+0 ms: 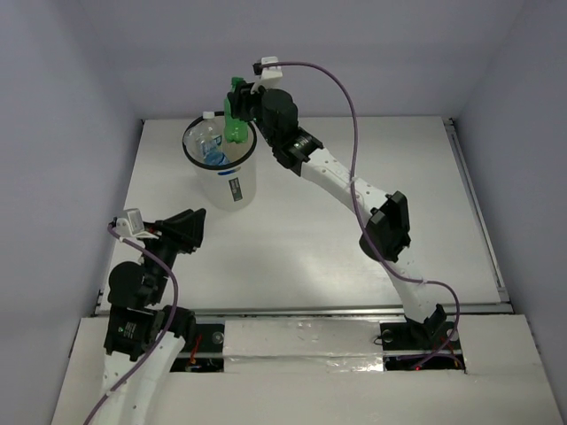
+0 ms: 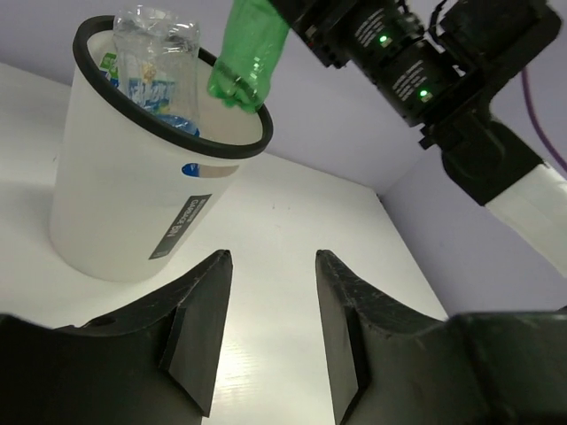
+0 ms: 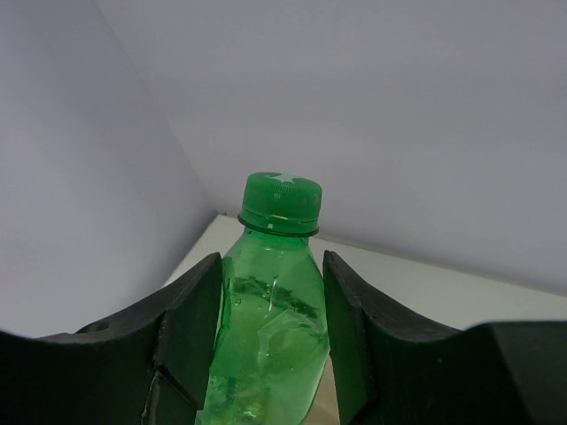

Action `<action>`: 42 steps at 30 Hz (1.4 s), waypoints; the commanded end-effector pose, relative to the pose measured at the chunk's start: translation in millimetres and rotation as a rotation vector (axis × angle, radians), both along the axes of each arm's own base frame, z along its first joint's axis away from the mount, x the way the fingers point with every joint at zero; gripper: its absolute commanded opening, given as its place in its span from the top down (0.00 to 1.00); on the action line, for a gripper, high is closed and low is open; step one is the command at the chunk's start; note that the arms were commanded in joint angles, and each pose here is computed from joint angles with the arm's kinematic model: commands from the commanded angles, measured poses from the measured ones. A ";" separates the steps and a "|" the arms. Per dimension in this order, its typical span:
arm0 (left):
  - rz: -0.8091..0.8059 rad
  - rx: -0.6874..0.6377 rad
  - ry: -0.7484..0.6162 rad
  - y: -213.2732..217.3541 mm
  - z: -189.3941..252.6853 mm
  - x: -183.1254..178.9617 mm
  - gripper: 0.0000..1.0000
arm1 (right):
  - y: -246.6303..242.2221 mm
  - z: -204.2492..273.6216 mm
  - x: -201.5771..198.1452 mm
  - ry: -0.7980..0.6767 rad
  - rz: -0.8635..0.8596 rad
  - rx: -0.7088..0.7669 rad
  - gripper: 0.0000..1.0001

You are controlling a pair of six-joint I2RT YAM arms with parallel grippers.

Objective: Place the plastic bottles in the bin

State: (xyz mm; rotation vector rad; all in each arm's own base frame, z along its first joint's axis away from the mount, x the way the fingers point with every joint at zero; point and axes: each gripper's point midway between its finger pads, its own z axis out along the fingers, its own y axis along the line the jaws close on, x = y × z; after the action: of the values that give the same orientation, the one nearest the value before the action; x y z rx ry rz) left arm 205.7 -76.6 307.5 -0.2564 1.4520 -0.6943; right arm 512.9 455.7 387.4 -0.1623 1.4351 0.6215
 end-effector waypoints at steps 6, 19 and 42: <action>-0.012 -0.038 -0.044 0.6 3.2 -11.4 0.56 | 18.0 -5.4 -12.1 -0.112 0.108 -0.133 0.46; 0.021 -0.049 -0.029 6.3 2.5 -9.9 0.08 | 10.6 6.2 -37.2 -0.146 0.126 -0.155 0.11; 0.041 -0.030 -0.097 11.2 38.1 -14.2 0.01 | -244.9 136.2 -222.7 -0.226 -0.090 0.492 0.92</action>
State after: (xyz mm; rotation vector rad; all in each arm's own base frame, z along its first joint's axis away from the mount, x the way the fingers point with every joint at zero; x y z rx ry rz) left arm 198.4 -69.6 305.4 -0.3038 1.4528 -0.6887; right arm 322.8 275.7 492.7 -0.0546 1.1729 0.7590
